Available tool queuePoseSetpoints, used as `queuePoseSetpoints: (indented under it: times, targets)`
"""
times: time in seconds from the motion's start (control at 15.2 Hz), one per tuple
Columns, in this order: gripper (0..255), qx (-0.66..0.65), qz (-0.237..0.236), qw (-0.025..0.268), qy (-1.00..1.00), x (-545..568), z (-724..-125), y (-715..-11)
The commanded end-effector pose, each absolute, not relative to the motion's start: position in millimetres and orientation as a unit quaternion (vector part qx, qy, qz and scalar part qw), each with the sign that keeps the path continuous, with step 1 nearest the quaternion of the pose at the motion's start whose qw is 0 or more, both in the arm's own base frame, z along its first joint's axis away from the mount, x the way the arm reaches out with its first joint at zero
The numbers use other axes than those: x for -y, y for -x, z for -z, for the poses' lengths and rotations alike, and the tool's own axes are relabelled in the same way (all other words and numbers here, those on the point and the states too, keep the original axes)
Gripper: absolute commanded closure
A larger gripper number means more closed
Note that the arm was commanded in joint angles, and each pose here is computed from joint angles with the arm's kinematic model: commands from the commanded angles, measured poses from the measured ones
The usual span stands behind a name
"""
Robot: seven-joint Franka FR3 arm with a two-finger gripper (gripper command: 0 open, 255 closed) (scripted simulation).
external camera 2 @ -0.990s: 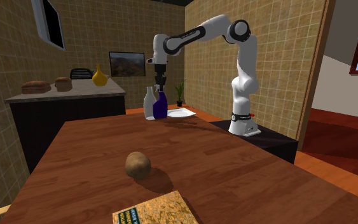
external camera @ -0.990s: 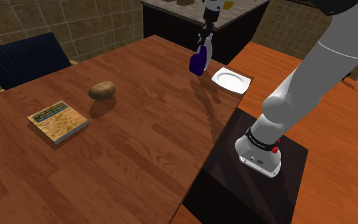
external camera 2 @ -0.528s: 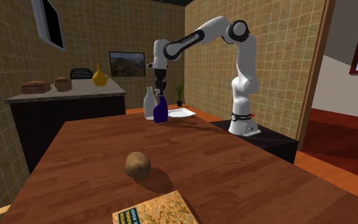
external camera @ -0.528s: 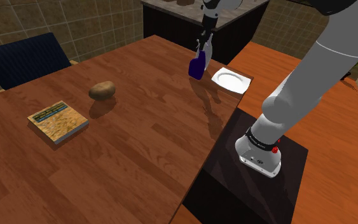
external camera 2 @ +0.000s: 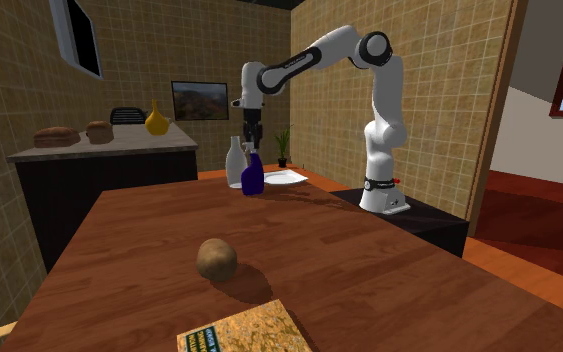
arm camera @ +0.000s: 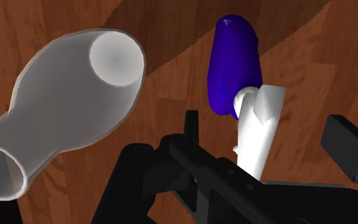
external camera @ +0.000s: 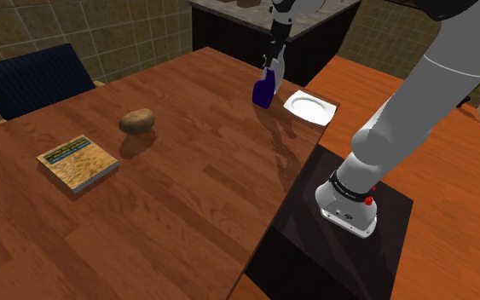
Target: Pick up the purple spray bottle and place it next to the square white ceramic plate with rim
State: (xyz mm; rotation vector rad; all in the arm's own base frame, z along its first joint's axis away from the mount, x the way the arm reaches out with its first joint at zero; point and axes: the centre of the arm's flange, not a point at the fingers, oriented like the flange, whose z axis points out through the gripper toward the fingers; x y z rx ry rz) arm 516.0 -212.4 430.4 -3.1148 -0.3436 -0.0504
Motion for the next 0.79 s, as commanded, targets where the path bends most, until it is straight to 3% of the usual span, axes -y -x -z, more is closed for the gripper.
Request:
queuePoseSetpoints:
  times: [0.0, 0.4, 0.73]
  targets:
    - [0, 0.11, 0.016, 0.004, 0.994, 212, -430, -516]
    - [0, 0.11, 0.016, 0.004, 0.994, 213, -480, -514]
    - [0, 0.11, 0.016, 0.004, 0.994, 213, -480, -514]
